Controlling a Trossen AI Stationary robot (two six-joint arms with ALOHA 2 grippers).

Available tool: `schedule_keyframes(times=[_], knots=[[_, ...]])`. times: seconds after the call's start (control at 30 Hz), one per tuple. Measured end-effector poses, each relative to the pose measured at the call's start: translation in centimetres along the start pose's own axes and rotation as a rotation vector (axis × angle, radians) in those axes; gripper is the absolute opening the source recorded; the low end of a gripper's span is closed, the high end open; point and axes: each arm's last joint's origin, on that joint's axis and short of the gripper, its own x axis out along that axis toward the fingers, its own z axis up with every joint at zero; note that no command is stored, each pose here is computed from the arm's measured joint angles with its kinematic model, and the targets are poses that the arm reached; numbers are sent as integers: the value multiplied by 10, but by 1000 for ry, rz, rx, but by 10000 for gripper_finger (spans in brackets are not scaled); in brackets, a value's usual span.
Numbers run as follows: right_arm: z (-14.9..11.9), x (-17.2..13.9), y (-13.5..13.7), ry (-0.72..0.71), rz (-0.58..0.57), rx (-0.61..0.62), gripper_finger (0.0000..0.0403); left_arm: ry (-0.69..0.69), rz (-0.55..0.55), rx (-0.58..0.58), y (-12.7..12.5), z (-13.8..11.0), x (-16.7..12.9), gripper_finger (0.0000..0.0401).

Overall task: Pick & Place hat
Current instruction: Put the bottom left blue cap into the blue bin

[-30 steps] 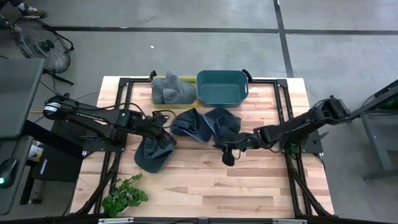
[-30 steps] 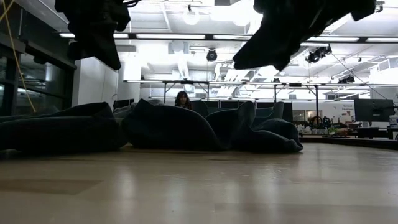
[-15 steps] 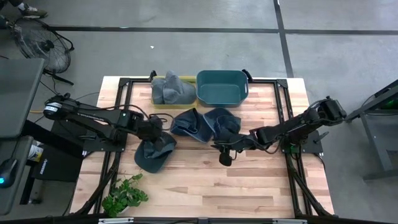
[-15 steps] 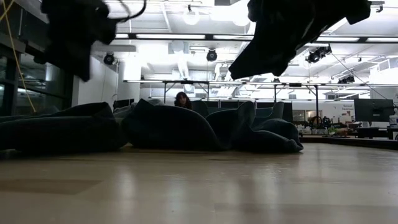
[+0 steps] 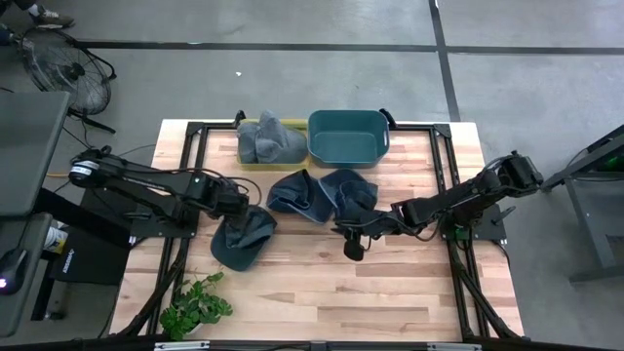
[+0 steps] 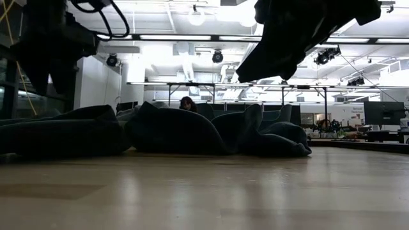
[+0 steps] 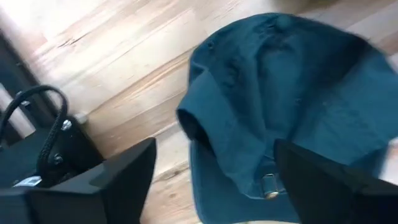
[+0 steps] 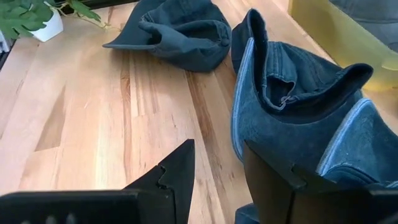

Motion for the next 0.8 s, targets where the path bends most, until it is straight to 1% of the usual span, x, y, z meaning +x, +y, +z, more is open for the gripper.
schedule_keyframes(times=[0.1, 0.27, 0.33, 0.47, 0.53, 0.6, 0.7, 0.8], knots=[[0, 0, 0, 3, 9, 0, 129, 20, 26, 2, 3, -3, 9, 347], [0, 0, 0, 3, 10, 0, 129, 66, 65, -47, 10, -10, 34, 348], [0, 0, 0, 5, 14, 1, 129, 77, 40, -66, 10, -12, 40, 344], [0, 0, 0, 6, 14, 0, 129, 84, -59, -75, 5, -12, 50, 336], [0, 0, 0, 7, 16, 0, 129, 84, -92, -78, 3, -13, 54, 332], [0, 0, 1, 8, 17, 1, 129, 85, -97, -95, 4, -14, 60, 327], [-1, 0, 0, 11, 16, 27, 129, 85, -106, -150, 5, -16, 68, 320], [-1, 0, 1, 23, 30, 33, 129, 89, -126, -187, 5, -17, 72, 307]])
